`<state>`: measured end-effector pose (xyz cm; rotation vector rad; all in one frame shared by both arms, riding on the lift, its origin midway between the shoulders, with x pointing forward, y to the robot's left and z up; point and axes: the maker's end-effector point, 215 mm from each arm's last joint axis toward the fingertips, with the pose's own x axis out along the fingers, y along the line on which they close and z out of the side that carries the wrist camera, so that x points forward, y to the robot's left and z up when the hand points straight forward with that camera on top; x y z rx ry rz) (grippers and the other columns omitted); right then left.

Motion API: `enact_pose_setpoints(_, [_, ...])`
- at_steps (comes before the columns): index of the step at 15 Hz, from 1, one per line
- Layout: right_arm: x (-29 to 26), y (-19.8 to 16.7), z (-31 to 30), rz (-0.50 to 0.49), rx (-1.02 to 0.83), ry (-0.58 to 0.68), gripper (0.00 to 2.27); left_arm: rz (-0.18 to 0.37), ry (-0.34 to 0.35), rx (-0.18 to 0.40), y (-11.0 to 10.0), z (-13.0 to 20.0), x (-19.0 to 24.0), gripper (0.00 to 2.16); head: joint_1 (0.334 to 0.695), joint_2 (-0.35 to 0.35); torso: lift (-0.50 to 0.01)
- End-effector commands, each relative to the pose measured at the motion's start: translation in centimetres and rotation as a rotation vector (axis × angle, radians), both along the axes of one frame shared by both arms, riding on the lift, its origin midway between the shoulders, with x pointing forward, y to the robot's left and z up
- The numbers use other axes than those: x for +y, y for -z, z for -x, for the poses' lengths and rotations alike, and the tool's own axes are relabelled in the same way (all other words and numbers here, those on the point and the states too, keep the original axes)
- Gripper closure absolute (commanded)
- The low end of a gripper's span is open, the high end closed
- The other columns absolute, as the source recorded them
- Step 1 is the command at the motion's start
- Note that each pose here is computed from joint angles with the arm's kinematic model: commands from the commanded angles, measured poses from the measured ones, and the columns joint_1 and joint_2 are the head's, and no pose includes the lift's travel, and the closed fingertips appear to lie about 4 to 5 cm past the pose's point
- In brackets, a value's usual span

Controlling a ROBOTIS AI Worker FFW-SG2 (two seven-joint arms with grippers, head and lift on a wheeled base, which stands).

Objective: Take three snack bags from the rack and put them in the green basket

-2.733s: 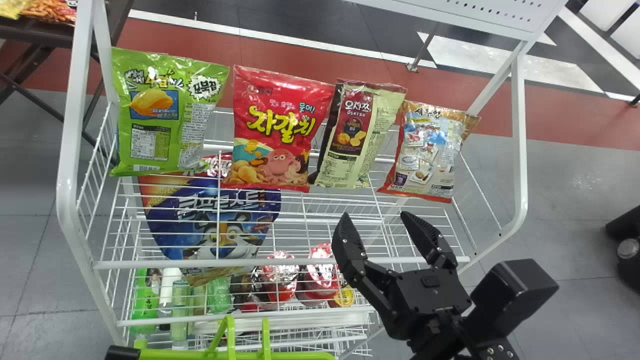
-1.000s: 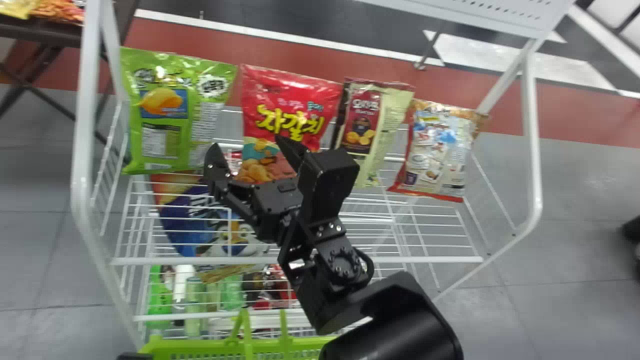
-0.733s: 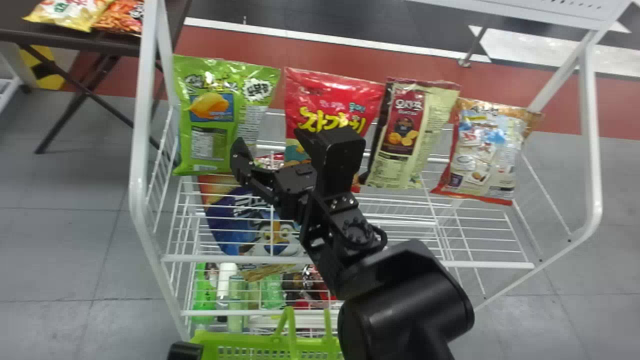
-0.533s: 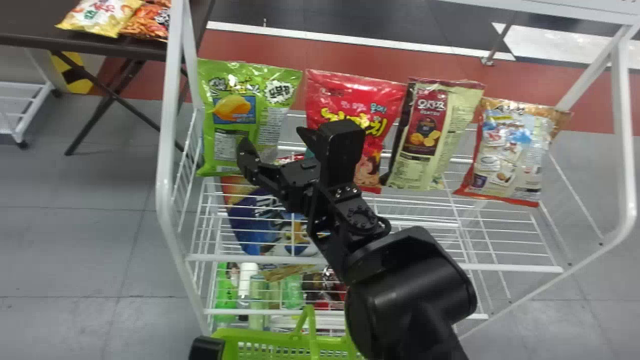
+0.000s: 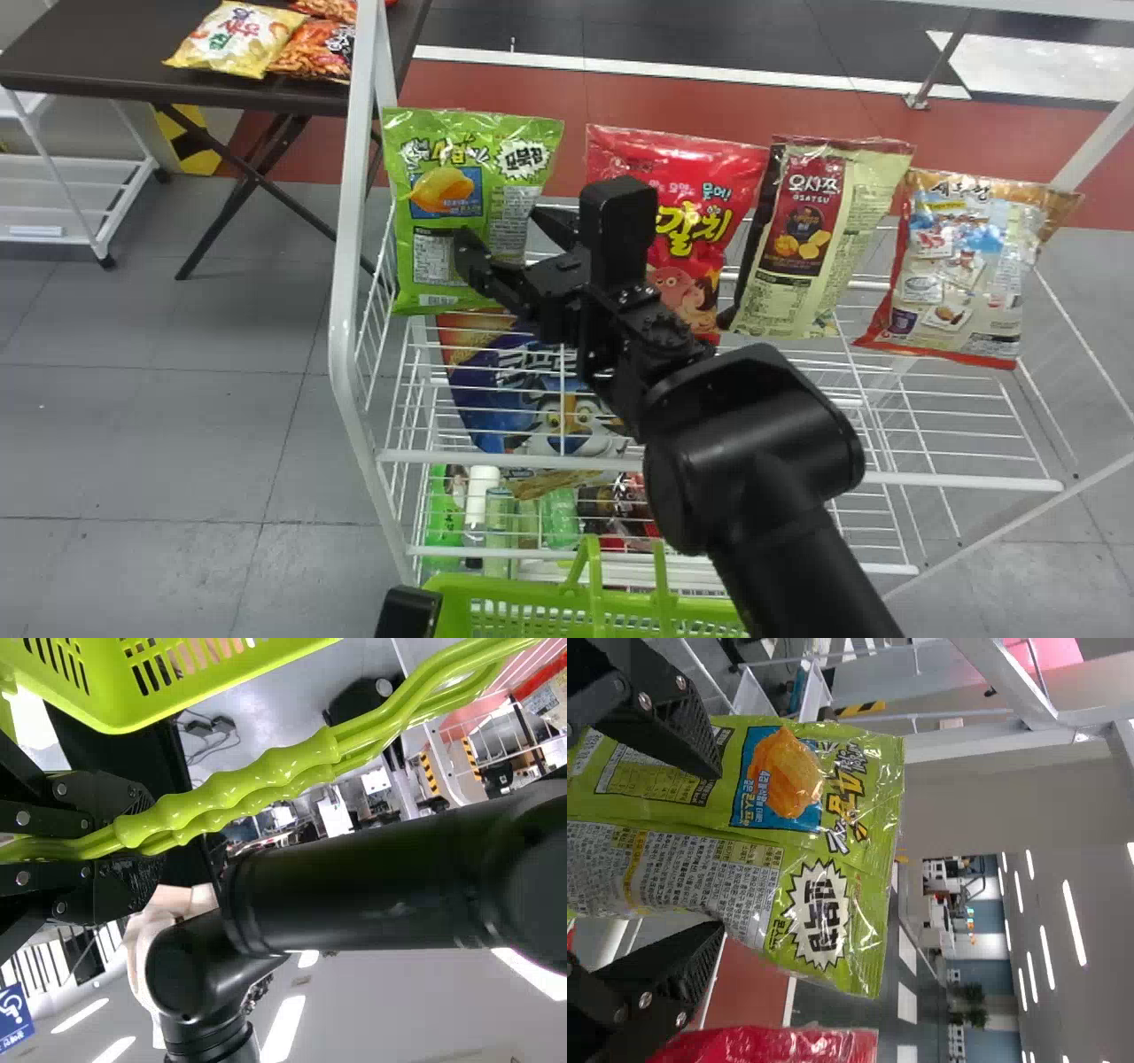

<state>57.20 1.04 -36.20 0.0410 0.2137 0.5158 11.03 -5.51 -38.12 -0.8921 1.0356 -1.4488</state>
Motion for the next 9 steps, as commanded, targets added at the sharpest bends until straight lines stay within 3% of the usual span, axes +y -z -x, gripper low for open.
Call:
enact_pose_setpoints(1, [0.7, 0.5, 0.7, -0.001, 0.03, -0.036, 2.02, 0.006, -0.003, -0.005, -0.1, -0.3, 0.0, 1.17, 0.695, -0.079, -0.007])
enact_pose_setpoints(4, [1.1, 0.5, 2.5, -0.005, 0.047, -0.075, 2.13, 0.012, -0.006, -0.012, -0.3, -0.4, -0.2, 1.17, 0.695, -0.061, -0.007])
enact_pose_setpoints(9, [-0.2, -1.7, 6.4, -0.053, 0.054, -0.061, 2.14, 0.02, -0.023, -0.03, -0.5, -1.0, -0.1, 1.17, 0.695, -0.078, -0.007])
